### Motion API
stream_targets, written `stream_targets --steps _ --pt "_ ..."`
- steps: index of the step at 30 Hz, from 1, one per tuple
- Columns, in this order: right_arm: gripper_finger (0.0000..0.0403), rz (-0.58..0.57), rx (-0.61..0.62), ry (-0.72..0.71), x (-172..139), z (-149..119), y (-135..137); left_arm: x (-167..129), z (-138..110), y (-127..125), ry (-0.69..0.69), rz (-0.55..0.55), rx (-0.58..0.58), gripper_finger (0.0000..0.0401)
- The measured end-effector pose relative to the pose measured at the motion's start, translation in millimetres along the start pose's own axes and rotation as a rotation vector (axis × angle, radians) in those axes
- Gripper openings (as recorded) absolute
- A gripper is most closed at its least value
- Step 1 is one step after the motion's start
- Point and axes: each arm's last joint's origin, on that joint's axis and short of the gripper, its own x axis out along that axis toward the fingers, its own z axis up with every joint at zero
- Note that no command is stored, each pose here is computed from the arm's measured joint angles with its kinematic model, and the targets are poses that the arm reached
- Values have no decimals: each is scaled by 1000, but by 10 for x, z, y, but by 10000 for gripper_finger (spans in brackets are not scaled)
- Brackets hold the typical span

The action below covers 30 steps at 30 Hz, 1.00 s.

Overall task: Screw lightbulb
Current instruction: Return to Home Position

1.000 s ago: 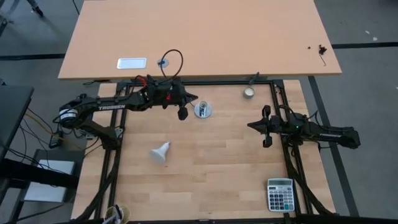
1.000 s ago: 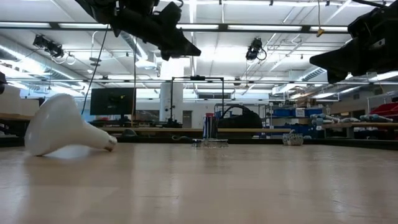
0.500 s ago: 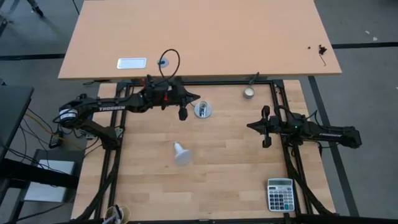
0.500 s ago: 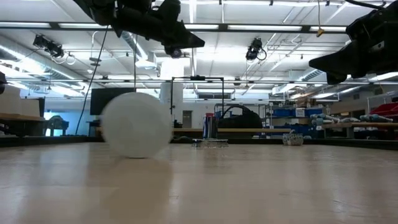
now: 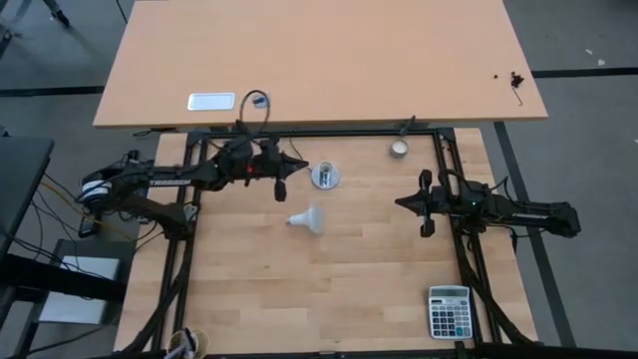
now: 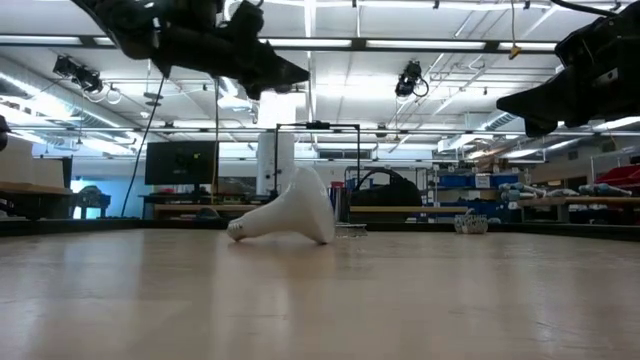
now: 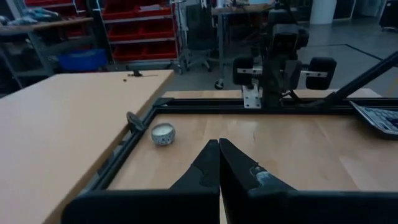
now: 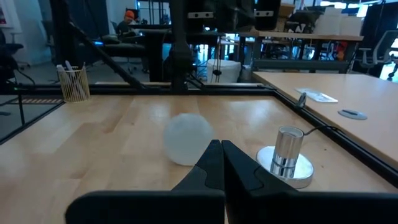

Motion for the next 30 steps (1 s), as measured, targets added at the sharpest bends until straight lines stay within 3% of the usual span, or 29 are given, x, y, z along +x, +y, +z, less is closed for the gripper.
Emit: stream_targets --steps 10,30 --pt "0 8 -3 -1 0 1 2 -477 -83 -42 -28 57 -5 0" --pt "0 13 38 -2 0 3 4 -1422 -674 -279 -109 121 -41 0"
